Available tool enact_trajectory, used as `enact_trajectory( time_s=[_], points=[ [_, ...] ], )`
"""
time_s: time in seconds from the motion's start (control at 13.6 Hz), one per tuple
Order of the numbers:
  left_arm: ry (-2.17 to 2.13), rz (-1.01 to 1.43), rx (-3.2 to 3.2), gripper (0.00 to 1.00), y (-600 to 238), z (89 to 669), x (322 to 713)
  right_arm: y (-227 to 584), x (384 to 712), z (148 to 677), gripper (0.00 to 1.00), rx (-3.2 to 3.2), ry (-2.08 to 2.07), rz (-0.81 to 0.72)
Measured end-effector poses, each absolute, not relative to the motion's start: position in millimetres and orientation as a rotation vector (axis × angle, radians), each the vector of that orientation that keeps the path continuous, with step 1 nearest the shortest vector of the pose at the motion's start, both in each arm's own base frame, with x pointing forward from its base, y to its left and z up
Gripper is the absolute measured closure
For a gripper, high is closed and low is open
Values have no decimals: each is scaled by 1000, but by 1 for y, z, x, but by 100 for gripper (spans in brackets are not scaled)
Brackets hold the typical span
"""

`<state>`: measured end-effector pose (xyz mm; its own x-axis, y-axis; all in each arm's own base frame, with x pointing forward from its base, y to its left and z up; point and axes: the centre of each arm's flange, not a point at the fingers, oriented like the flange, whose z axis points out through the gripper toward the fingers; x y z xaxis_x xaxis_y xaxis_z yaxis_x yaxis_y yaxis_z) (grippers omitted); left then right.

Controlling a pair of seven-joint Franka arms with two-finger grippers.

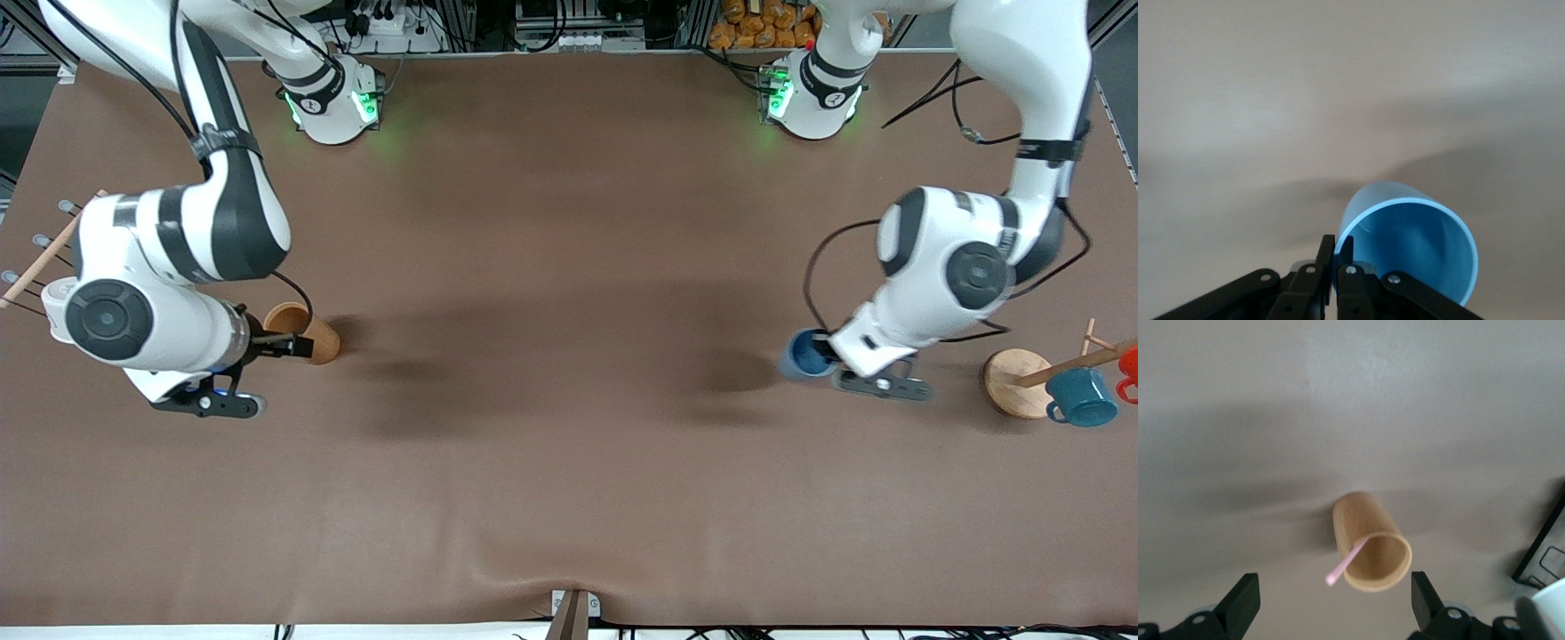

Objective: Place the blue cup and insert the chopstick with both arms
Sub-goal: 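Grasp the blue cup with the left gripper while the right gripper grasps the chopstick, then carry the blue cup with the left gripper toward the table middle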

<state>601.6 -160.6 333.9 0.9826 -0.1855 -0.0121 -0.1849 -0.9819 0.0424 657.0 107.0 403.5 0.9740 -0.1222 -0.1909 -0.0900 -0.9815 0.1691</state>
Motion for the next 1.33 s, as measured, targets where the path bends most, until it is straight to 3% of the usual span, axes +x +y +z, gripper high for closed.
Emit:
enact_trajectory(
  time_s=[0.59, 0.88, 1.03, 1.33],
  points=[
    [-151, -111, 3062, 95, -399, 325, 493, 111, 641, 344, 0, 2900, -139, -487],
    [-49, -152, 3103, 95, -466, 300, 438, 115, 638, 341, 0, 2894, -128, -500],
    [-9, -157, 3107, 95, -474, 292, 436, 115, 637, 340, 7, 2892, -129, -507],
    [39, -172, 3100, 95, -492, 273, 429, 112, 637, 340, 51, 2890, -136, -509]
  ],
)
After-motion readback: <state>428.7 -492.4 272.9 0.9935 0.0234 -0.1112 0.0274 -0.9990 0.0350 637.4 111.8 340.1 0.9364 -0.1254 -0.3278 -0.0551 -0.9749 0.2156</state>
